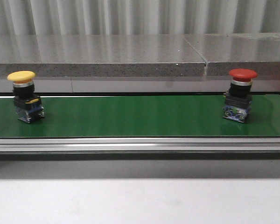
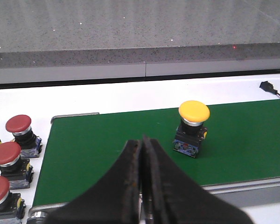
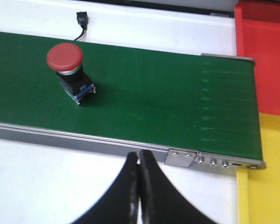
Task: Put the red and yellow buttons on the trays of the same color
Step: 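Grasp the red button arriving at the belt end with the right gripper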
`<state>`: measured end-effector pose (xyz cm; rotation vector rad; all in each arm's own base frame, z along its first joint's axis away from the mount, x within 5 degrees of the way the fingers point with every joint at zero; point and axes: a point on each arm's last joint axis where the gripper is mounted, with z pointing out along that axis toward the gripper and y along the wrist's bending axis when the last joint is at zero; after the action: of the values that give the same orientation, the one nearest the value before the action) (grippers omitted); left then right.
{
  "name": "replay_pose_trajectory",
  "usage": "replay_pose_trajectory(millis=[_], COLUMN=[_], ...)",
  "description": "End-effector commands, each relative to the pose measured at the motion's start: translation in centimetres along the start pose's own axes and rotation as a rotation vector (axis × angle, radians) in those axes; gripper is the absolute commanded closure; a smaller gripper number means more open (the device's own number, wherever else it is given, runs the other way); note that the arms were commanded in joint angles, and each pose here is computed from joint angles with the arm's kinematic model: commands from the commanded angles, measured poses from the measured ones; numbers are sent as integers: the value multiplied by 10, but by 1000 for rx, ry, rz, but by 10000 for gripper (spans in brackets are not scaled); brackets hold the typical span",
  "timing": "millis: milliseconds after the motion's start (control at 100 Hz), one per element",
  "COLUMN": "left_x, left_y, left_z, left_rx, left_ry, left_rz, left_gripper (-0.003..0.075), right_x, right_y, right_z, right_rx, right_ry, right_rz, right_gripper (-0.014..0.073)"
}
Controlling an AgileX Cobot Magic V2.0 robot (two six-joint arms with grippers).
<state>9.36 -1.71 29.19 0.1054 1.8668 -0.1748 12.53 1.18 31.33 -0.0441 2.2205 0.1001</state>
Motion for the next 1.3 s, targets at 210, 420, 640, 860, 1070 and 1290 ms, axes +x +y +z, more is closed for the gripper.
replay_pose_trajectory(millis=[210, 420, 640, 860, 1070, 1290], left_x=[-15, -15, -15, -15, -15, -15], left_y=[-1, -1, -1, -1, -1, -1], left_z=[-3, -3, -3, -3, -3, -3], left_rx=[11, 11, 11, 11, 11, 11], left_ry=[-98, -98, -98, -98, -98, -98], left_rz=[-14, -14, -14, -14, -14, -14], left_gripper=[740, 740, 740, 740, 740, 740], right_x=[-20, -19, -31, -61, -71, -78], right_y=[1, 1, 2, 3, 2, -2], right_z=[25, 26, 32, 66, 111, 147], right_rx=[-6, -14, -18, -16, -10, 12], right_ry=[34, 42, 60, 169, 305, 335], right_rz=[19, 30, 37, 38, 42, 21], right_gripper=[501, 6, -38, -38, -38, -37])
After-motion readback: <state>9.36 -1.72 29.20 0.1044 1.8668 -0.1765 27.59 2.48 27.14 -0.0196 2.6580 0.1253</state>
